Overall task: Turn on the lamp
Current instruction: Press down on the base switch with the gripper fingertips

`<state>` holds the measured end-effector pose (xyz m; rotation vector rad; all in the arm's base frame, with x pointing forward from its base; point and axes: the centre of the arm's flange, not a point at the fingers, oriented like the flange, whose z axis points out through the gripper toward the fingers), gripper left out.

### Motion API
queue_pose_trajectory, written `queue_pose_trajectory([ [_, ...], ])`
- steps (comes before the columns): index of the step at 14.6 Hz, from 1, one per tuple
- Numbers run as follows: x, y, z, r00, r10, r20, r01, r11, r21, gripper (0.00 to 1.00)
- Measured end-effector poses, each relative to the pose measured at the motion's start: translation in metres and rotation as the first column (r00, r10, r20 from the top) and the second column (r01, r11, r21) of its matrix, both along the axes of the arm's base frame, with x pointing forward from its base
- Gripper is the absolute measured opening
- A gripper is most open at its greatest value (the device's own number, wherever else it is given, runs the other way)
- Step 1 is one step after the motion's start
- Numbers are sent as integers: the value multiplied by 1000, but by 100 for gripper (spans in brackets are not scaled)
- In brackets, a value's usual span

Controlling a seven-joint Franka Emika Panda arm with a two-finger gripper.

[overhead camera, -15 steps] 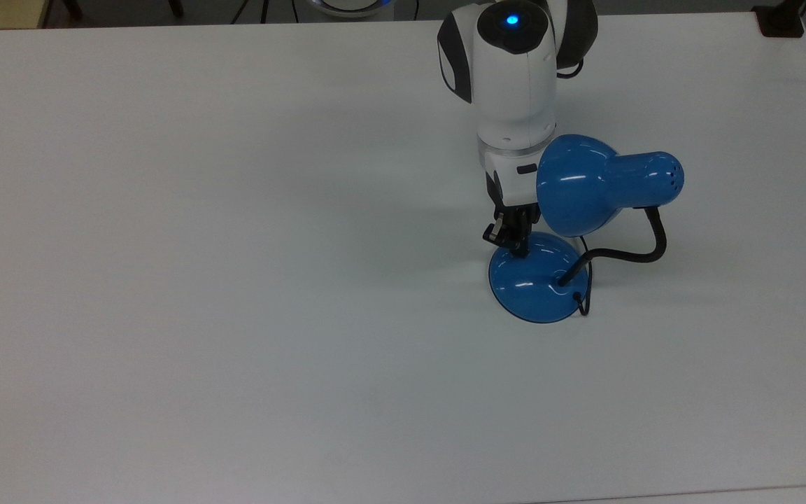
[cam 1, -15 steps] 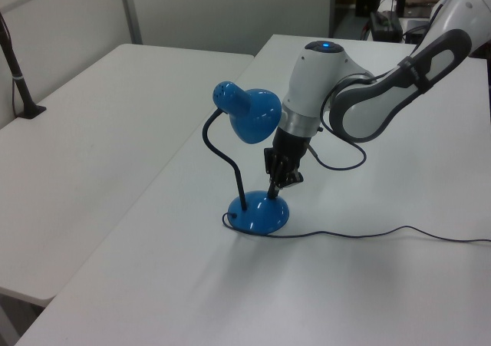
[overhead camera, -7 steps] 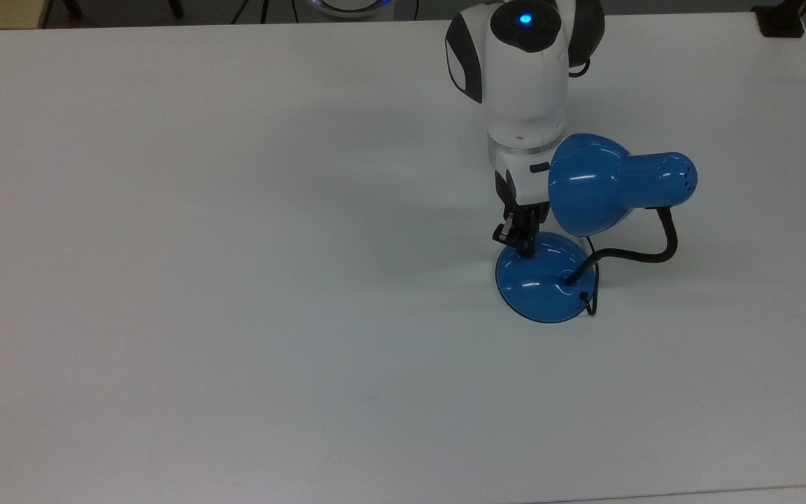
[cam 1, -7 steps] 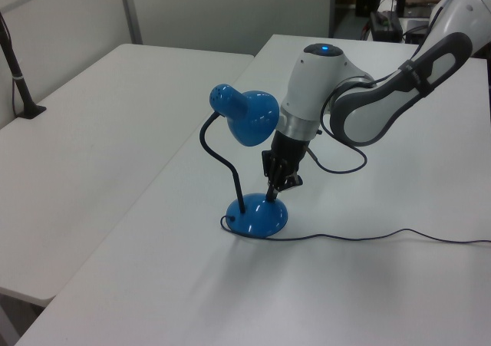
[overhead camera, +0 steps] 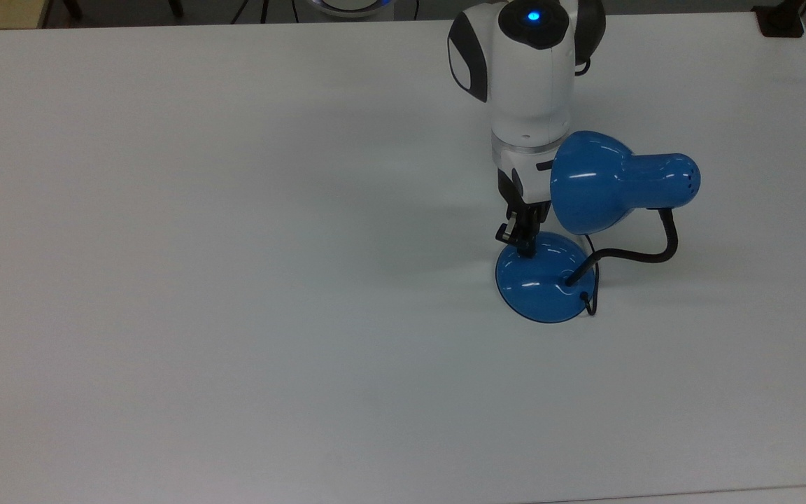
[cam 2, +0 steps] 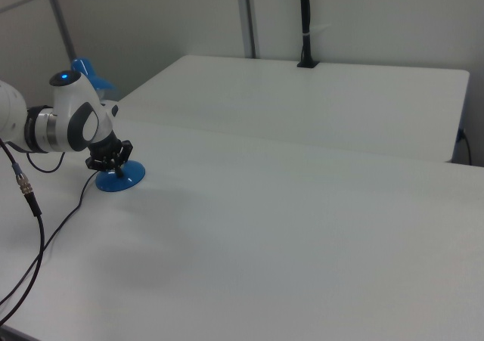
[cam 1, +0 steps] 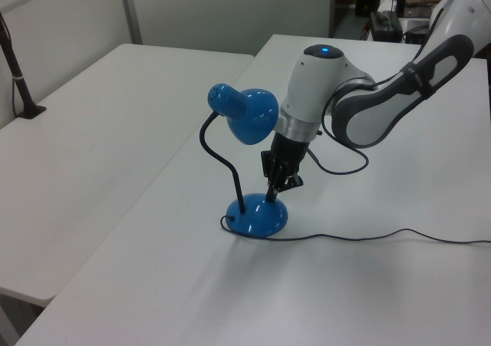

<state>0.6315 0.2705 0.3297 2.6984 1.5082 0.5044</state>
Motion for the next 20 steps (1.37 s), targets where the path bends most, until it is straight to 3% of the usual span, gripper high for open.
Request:
queue_pose_trajectory([
  [6, -2, 4, 0, 999, 34, 14, -34, 999, -37, 1],
  [20, 2, -5, 0, 996, -86, -26, 86, 996, 20, 1],
])
